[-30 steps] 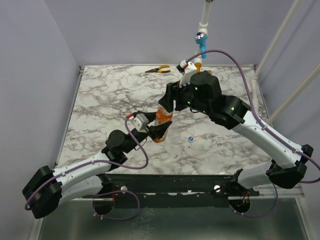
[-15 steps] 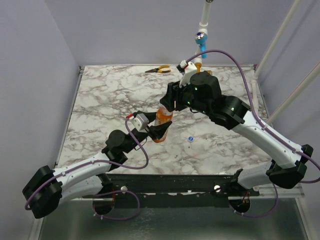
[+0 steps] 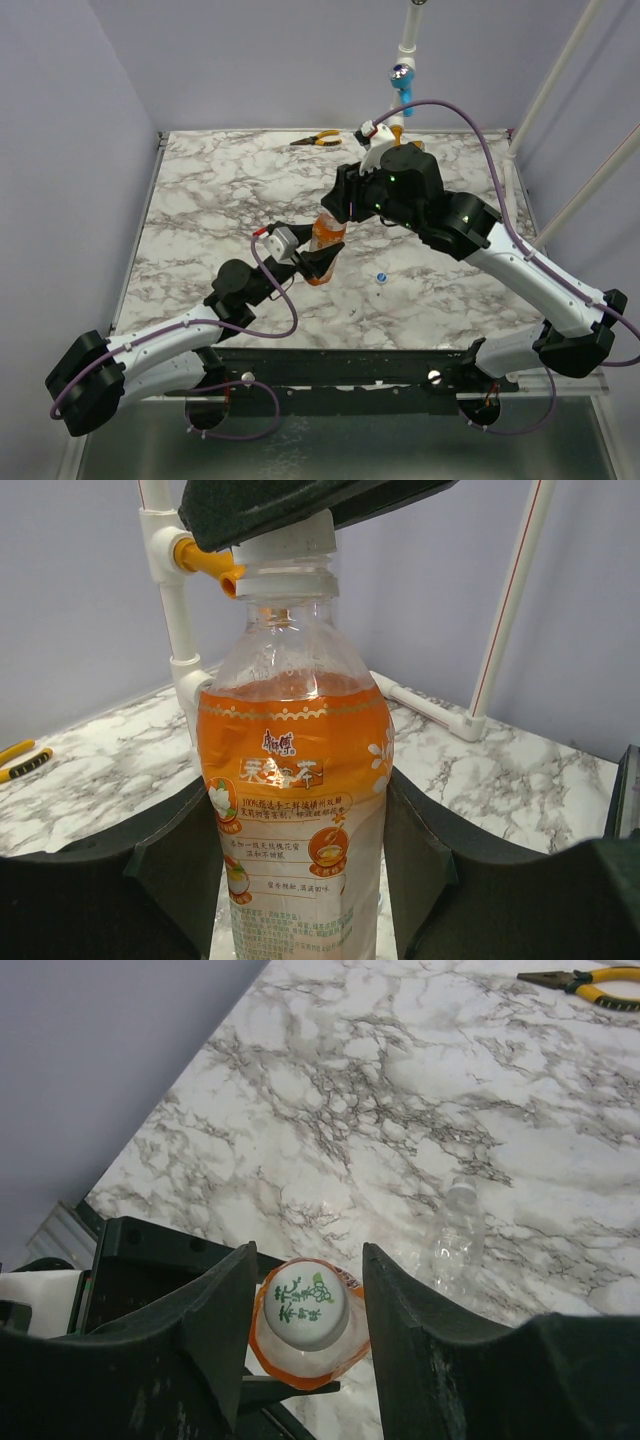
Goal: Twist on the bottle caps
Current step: Screw the bottle cap onto the plastic bottle.
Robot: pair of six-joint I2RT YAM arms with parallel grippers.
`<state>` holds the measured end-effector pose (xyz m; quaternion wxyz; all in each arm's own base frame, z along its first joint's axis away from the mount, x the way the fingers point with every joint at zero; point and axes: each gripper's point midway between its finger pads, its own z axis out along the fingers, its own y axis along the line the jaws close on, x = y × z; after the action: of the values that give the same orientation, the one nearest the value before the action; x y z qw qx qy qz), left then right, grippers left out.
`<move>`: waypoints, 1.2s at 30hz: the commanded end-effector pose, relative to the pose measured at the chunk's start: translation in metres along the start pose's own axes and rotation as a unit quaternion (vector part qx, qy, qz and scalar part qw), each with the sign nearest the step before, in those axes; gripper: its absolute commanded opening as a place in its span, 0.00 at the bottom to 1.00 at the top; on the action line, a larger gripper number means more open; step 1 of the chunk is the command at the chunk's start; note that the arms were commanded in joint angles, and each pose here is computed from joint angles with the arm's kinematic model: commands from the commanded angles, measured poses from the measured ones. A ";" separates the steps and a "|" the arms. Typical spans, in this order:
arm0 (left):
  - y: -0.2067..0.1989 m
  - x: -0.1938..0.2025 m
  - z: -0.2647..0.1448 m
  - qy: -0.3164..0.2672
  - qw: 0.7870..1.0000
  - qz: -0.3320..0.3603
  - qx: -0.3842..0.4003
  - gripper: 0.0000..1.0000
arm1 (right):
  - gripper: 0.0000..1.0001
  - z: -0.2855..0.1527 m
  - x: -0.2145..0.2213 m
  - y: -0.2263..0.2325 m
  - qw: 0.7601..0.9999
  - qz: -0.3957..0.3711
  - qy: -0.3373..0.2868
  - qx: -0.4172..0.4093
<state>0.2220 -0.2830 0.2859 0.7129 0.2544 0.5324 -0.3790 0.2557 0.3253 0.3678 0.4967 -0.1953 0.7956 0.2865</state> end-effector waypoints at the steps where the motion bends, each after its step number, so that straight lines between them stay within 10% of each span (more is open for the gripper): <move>1: -0.003 -0.012 0.006 -0.012 1.000 -0.001 0.008 0.34 | 0.50 -0.006 -0.001 -0.001 1.000 0.004 -0.006 0.005; 36: -0.004 -0.031 0.005 -0.038 0.999 -0.018 0.007 0.33 | 0.29 -0.009 -0.007 0.012 0.998 0.040 -0.037 -0.033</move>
<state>0.2219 -0.2835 0.2868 0.7104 0.2513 0.5344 -0.3829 0.2537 0.3227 0.3665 0.5025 -0.1671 0.7919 0.3042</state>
